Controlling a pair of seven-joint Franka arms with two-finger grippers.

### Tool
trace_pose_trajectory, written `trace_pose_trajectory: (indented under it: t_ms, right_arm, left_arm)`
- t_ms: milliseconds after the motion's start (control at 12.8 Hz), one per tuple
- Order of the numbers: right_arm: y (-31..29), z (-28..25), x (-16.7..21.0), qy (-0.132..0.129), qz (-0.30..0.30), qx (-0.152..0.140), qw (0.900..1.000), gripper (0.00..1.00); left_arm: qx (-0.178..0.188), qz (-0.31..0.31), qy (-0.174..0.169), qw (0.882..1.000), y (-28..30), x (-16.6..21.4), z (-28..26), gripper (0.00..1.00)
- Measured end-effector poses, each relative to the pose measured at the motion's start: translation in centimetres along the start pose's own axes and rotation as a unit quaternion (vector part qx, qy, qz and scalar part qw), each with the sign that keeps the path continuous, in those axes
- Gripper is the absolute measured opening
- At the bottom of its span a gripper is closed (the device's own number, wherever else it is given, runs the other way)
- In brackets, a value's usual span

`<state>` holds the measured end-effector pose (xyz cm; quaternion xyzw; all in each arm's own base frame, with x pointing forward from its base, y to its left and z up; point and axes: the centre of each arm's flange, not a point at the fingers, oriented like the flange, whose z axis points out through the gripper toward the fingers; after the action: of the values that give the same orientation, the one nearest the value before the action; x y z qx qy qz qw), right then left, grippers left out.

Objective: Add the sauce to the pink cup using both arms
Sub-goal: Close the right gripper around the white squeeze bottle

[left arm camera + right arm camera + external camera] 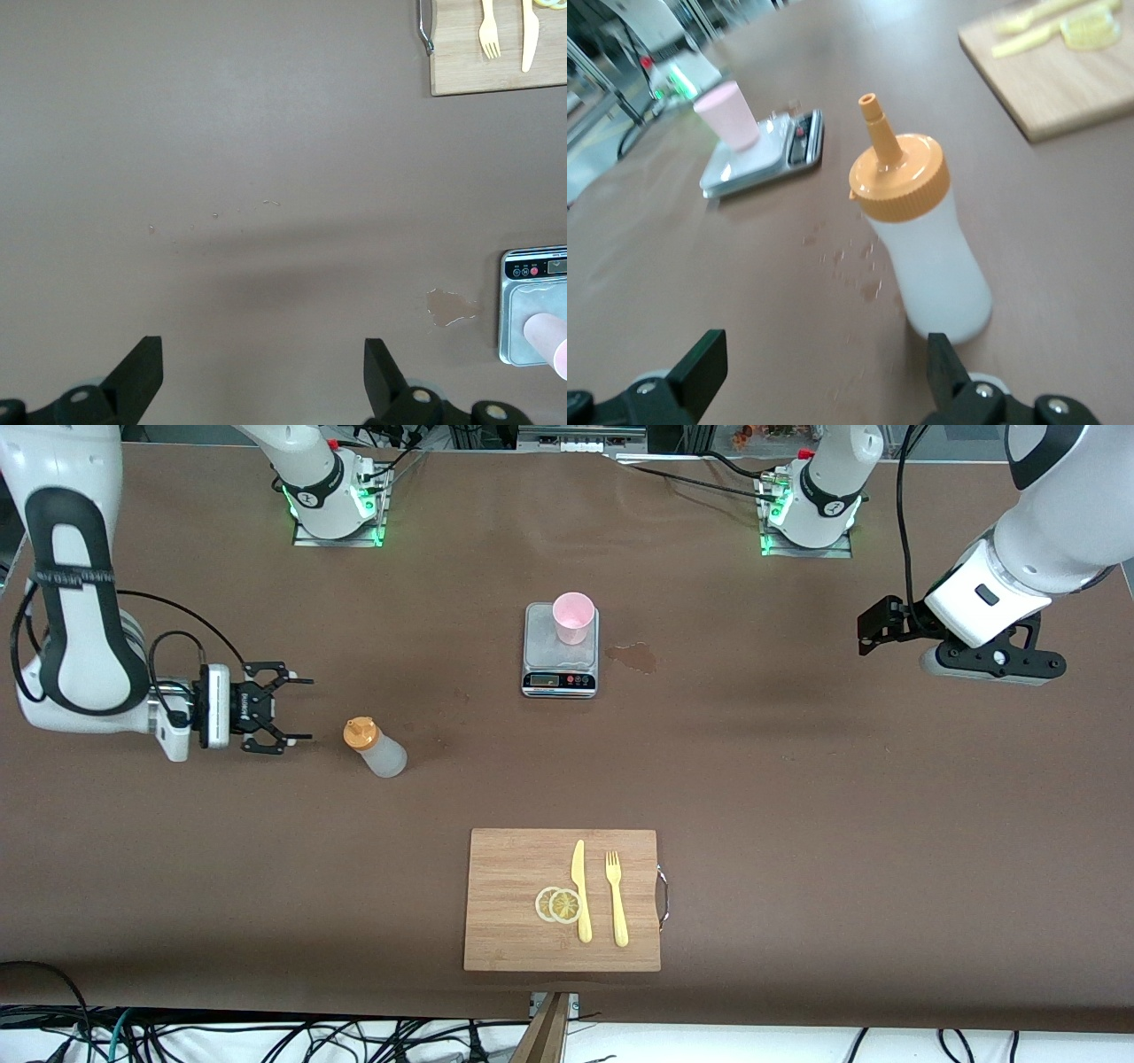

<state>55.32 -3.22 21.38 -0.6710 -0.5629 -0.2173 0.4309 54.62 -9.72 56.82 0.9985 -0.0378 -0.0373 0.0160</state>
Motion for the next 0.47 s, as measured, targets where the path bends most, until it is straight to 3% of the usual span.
trace_pose_trajectory:
  t_ms: [156,468]
  right_arm:
    - [1.2,2.2,-1.6,0.041,-0.042,0.012,0.998,1.0]
    - [3.2,2.3,0.6,0.068,-0.109,0.018,0.991,1.0]
  left_arm:
    - [0.0,-0.001,-0.001,1.0,-0.1,0.0,0.0,1.0]
    - [0.0,-0.004,-0.003,1.0,-0.4,0.0,0.1,1.0]
